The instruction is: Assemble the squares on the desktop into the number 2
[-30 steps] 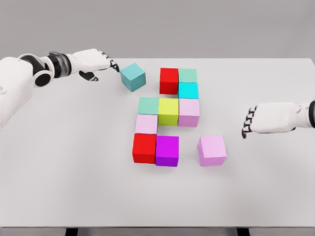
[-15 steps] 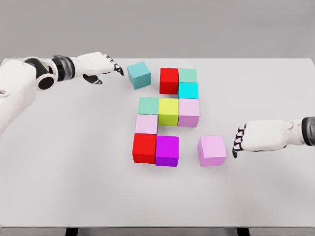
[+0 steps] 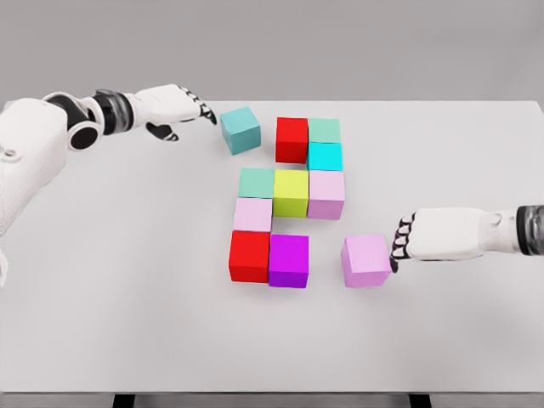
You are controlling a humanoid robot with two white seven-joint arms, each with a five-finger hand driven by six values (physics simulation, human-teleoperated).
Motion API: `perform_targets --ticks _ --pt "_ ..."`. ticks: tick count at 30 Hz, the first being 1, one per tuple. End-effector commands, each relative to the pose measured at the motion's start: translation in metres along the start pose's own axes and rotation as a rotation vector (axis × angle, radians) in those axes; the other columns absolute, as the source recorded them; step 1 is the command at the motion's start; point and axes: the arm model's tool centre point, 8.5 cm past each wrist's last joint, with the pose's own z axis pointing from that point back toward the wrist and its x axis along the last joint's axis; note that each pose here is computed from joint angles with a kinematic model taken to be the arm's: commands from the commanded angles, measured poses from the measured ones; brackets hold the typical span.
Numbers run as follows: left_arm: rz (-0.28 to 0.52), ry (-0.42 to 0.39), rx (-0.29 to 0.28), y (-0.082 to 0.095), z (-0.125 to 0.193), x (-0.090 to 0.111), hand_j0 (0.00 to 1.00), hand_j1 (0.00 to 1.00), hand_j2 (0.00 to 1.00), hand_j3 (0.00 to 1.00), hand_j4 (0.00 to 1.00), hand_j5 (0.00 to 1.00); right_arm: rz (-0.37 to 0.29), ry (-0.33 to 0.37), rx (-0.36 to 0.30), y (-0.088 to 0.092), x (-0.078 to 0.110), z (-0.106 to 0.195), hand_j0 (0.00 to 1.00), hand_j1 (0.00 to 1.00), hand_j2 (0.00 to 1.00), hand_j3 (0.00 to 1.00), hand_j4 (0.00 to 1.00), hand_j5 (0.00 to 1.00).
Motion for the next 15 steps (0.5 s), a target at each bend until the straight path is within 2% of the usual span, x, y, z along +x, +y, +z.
perform_targets --ticks 1,7,15 --pt "0.017 -0.001 0.001 0.0 -0.006 0.004 0.81 0.81 0.81 0.81 0.81 0.81 0.0 0.0 -0.001 0.001 -0.002 -0.003 0.62 0.62 0.62 0.62 0.62 0.62" --pt "0.023 0.002 0.003 0.001 -0.008 0.004 0.82 0.82 0.82 0.82 0.82 0.82 -0.003 -0.005 -0.004 0.002 -0.001 -0.004 0.61 0.61 0.61 0.61 0.61 0.61" --pt "0.036 0.02 0.009 0.002 -0.004 -0.002 0.84 0.84 0.84 0.84 0.84 0.84 -0.011 0.027 0.013 0.008 -0.004 0.01 0.62 0.62 0.62 0.62 0.62 0.62"
